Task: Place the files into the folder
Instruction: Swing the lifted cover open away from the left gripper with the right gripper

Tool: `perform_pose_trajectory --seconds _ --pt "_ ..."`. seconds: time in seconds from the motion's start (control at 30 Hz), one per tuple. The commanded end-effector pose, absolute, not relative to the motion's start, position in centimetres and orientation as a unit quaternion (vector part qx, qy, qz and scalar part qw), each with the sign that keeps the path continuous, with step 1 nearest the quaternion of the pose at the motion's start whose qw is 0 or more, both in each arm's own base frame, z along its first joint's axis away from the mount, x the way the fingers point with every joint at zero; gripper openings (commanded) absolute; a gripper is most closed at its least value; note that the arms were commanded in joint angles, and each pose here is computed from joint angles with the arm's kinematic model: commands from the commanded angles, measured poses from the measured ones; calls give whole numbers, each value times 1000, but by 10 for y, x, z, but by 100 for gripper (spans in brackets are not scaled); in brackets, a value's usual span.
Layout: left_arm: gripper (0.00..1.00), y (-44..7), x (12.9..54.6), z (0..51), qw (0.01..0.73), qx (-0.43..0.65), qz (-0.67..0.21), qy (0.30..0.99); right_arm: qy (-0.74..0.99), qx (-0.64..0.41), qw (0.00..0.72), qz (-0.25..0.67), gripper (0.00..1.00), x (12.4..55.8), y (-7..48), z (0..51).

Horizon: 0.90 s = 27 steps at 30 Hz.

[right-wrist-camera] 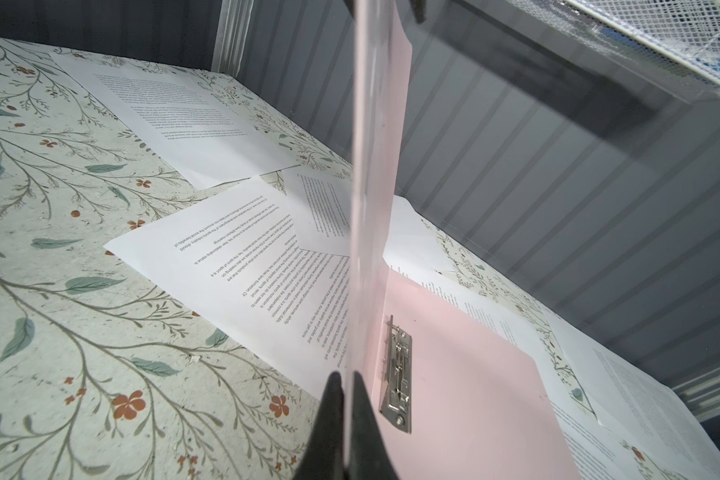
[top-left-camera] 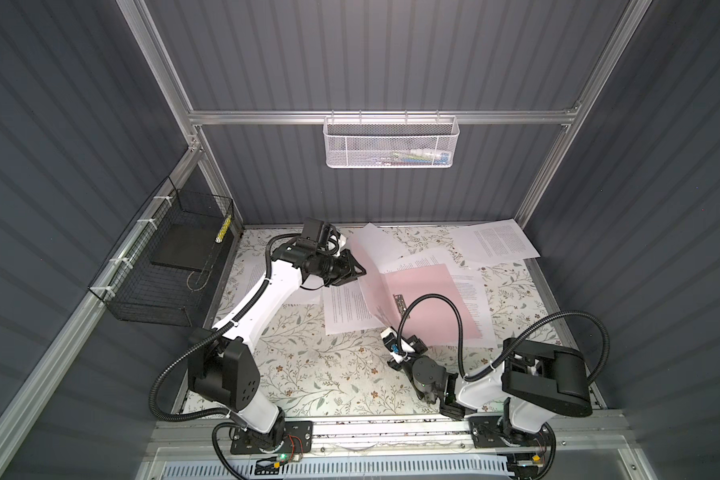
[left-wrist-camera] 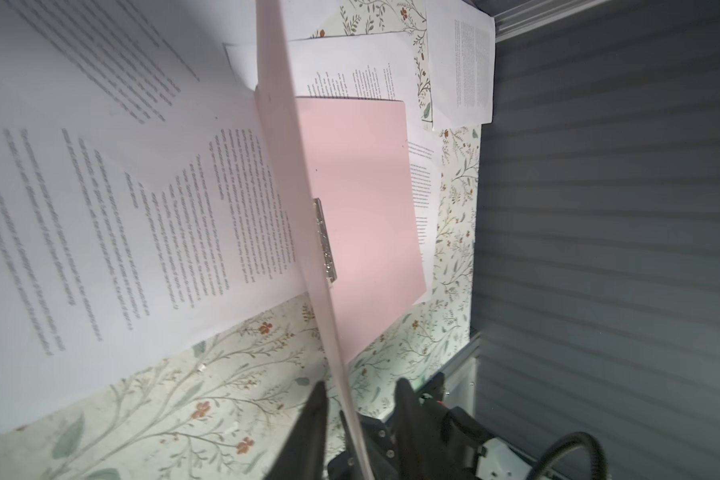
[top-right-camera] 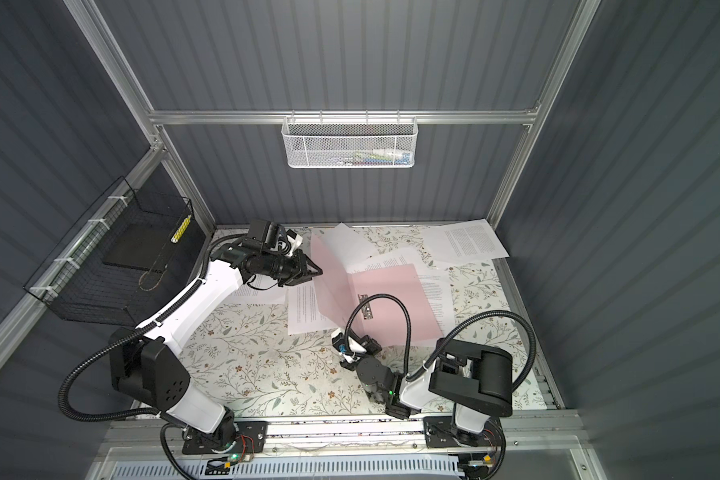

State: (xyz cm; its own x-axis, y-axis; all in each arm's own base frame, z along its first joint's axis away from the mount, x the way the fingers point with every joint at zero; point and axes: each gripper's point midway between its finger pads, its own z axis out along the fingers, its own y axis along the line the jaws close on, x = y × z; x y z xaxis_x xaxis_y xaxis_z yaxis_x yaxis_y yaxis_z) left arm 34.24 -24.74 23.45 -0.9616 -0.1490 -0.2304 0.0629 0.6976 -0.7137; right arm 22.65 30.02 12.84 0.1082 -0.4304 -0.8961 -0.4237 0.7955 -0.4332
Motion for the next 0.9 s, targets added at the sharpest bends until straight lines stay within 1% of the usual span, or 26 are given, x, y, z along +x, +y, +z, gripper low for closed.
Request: perform_pose_trajectory --seconds 0.0,0.03,0.07,0.1,0.13,0.17,0.2,0.23,0.3,0.37,0.43,0.57,0.63,0.73,0.87 --pt "0 -245 338 224 120 -21 -380 917 667 -292 686 9 1 225 303 144" --pt "0 -247 337 221 114 -19 -383 917 667 -291 686 10 7 224 302 145" --pt "0 -248 337 218 111 -18 -386 916 669 -289 684 14 19 223 302 147" --pt "0 -250 336 216 109 -15 -390 914 675 -290 679 23 36 221 302 148" --pt "0 -252 337 217 109 -13 -396 912 684 -288 670 32 60 219 300 149" --pt "0 -255 338 223 115 -7 -407 906 695 -284 659 45 81 217 298 152" --pt "0 -258 340 229 120 -3 -417 901 708 -287 642 67 93 213 297 155" --pt "0 -260 343 238 127 1 -424 897 721 -287 624 93 99 208 296 160" --pt "0 -264 347 259 142 14 -437 888 733 -290 597 145 99 199 292 173" --pt "0 -264 350 280 161 25 -442 882 727 -286 592 195 99 189 286 194" --pt "0 -258 350 297 184 30 -426 886 727 -285 583 223 99 183 276 206" --pt "0 -242 334 312 201 33 -404 892 731 -274 571 256 99 180 262 220" --pt "0 -227 325 316 210 28 -382 900 741 -258 559 269 99 187 255 215" --pt "0 -192 312 313 227 9 -326 918 763 -226 537 279 99 203 246 200" --pt "0 -139 295 293 225 -29 -254 940 788 -193 519 270 99 226 243 182"
